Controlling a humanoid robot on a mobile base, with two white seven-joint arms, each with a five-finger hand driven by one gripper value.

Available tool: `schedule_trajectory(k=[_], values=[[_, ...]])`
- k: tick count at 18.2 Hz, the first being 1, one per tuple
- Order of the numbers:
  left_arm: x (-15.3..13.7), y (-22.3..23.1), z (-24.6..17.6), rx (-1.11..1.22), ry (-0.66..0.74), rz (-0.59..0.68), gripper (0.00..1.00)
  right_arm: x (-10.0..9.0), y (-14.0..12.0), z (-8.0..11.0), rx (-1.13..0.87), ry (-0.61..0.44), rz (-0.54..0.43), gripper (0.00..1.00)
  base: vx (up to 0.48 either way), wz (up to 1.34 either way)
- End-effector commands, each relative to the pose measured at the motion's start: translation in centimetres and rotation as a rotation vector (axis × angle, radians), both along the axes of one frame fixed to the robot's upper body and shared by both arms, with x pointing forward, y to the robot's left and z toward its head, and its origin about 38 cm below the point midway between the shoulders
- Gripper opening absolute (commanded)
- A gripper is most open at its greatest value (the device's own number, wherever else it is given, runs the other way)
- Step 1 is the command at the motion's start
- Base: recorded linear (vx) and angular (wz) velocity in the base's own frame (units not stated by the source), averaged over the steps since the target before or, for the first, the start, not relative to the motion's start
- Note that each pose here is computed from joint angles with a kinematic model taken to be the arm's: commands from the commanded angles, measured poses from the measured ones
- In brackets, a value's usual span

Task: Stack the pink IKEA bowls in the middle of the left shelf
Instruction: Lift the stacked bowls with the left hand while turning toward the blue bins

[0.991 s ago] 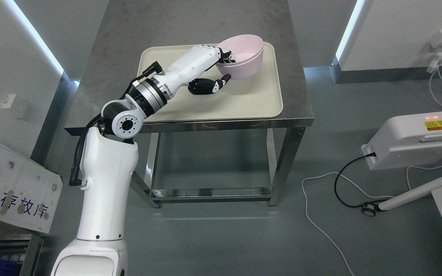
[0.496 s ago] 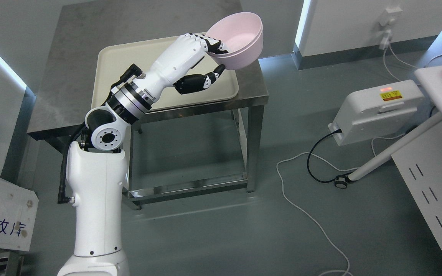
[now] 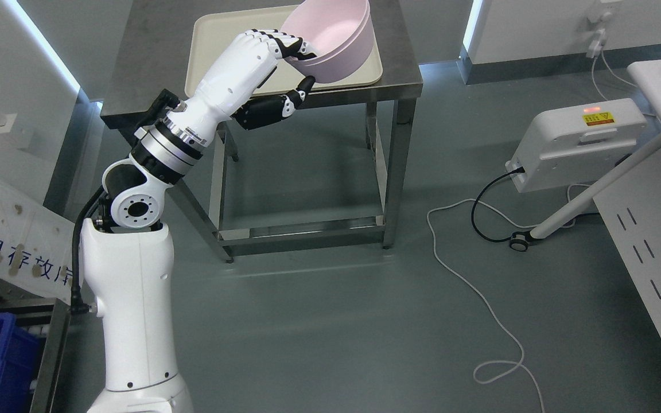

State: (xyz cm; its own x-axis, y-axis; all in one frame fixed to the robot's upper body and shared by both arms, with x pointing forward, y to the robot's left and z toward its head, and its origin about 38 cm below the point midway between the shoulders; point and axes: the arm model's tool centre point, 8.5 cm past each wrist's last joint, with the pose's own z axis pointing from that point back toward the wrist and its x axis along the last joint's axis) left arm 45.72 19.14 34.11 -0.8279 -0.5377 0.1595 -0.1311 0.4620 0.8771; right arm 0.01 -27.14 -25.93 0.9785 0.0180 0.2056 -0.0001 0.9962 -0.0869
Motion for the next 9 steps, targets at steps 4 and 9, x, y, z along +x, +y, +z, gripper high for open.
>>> schedule_trajectory(k=[4, 9], values=[[-0.73, 1.71, 1.17, -0.011, -0.044, 0.038, 0.06, 0.59, -1.14, 0.10, -0.018, -0.017, -0.004, 1.00, -0.355, 0.09], [-0.73, 1.71, 1.17, -0.013, -0.043, 0.038, 0.06, 0.59, -1.14, 0.10, -0.018, -0.017, -0.004, 1.00, -0.387, 0.29]])
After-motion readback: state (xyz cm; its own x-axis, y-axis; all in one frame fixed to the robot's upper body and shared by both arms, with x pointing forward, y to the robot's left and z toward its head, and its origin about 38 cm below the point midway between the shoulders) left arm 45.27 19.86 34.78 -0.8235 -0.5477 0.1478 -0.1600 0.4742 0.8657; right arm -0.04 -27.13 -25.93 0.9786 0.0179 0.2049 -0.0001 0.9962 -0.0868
